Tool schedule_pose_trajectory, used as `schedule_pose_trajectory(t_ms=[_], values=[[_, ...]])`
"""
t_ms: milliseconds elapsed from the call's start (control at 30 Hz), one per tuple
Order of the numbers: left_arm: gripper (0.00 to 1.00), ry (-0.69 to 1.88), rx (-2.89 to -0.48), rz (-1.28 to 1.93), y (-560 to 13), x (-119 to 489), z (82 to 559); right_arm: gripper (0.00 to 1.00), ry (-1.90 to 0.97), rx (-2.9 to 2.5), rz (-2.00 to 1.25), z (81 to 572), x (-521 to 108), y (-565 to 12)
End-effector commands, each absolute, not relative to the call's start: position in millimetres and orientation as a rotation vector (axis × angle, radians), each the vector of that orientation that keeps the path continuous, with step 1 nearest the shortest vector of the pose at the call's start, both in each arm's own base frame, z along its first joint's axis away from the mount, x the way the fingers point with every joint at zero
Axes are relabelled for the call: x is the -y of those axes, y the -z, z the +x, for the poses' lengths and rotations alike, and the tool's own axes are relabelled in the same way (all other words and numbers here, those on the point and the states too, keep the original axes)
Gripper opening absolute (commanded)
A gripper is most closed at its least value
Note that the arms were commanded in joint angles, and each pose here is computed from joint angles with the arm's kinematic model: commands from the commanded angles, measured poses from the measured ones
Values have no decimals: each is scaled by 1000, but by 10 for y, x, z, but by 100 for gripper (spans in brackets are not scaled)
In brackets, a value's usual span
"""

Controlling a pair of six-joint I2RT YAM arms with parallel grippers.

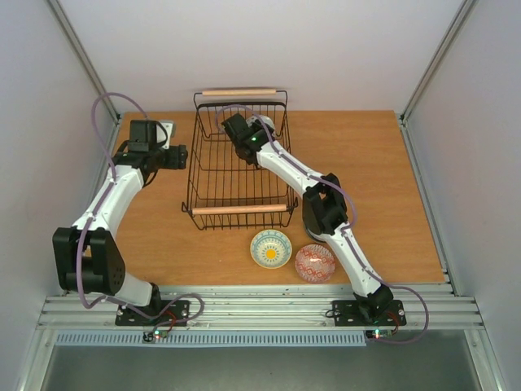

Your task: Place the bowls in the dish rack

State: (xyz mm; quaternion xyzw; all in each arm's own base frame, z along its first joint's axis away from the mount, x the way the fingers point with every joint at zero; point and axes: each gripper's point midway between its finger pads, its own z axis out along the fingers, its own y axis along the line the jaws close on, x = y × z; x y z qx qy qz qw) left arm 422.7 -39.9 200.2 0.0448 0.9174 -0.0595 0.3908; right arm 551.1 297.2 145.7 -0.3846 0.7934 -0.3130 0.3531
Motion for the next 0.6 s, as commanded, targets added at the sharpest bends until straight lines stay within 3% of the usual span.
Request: schedule_pose_trajectory(t_ms=[0, 167, 333, 433, 567], values=[[81, 184, -2310, 135, -1998, 459, 4286, 1, 940, -2035, -982, 5622, -2786, -1497], [81, 188, -2313, 146, -1990, 470, 4283, 2, 968, -2081, -1026, 5581, -2690, -1332], [81, 198, -2324, 153, -1958, 483, 4288, 10, 941, -2138, -1071, 5497, -2635, -1246], [81, 200, -2325, 158, -1954, 490, 4285, 21, 879, -2177, -1079, 5452, -2645, -1217], [81, 198, -2325, 163, -1955, 490, 4285, 51, 844, -2205, -1093, 5406, -2652, -1180]])
